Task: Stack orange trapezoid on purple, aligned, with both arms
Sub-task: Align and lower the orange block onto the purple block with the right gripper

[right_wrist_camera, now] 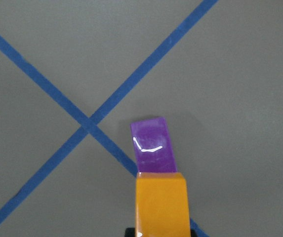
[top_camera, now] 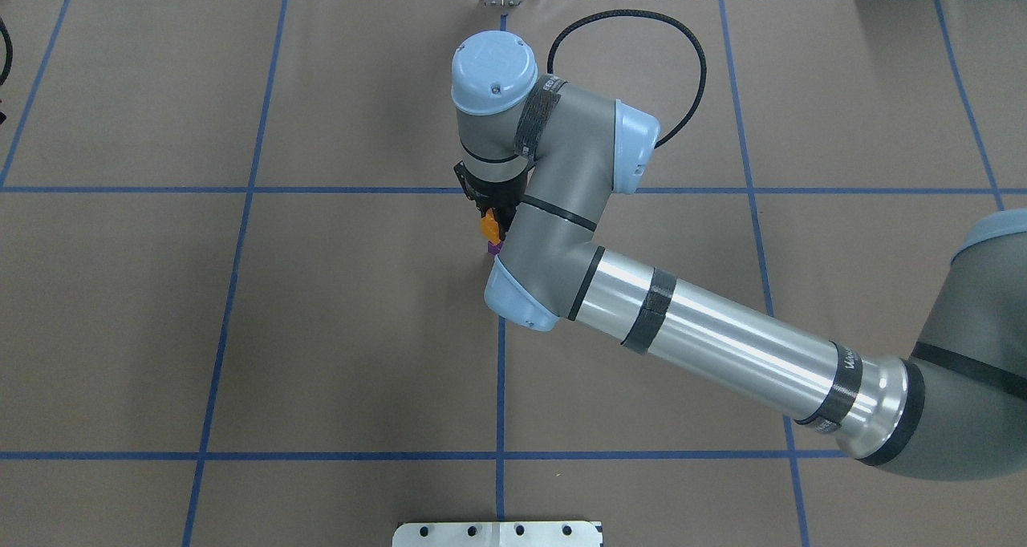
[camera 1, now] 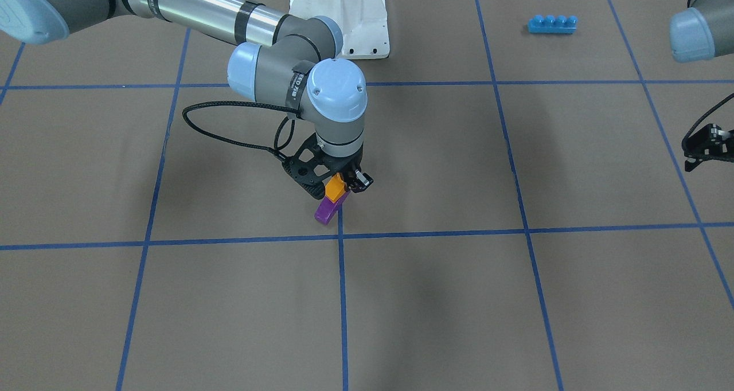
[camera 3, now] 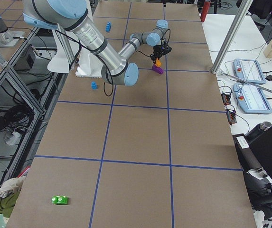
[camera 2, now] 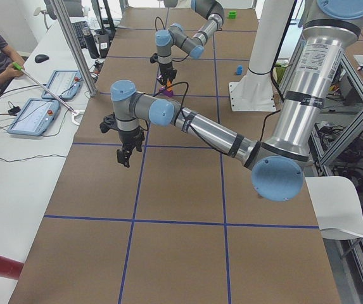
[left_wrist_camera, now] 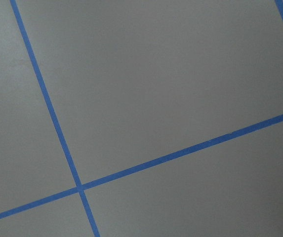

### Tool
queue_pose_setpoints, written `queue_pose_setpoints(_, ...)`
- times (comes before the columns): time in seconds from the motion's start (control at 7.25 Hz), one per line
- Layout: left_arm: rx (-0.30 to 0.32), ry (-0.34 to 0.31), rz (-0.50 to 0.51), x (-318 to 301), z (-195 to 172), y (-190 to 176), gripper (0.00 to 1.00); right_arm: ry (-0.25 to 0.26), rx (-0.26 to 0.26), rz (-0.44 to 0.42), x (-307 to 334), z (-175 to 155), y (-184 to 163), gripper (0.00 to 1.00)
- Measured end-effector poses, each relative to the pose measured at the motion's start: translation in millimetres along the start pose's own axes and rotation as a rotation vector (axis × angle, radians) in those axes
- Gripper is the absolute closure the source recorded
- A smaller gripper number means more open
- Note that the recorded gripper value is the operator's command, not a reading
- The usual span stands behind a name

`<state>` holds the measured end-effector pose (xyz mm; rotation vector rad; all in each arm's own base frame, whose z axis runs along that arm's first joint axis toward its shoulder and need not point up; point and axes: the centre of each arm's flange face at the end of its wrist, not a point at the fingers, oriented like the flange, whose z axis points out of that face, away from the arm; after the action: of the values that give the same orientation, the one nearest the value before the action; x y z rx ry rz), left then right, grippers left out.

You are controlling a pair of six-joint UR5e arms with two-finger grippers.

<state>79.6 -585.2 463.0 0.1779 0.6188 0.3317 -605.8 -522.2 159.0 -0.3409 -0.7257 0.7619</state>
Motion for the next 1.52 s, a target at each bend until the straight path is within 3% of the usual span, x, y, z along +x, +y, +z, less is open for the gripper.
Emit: queue_pose_setpoints(1.52, 0.001, -0.001, 0.002, 1.0, -0.6, -1.2, 0.00, 0.007, 0.005, -0.003, 5.1, 8.8, -0.8, 1.00)
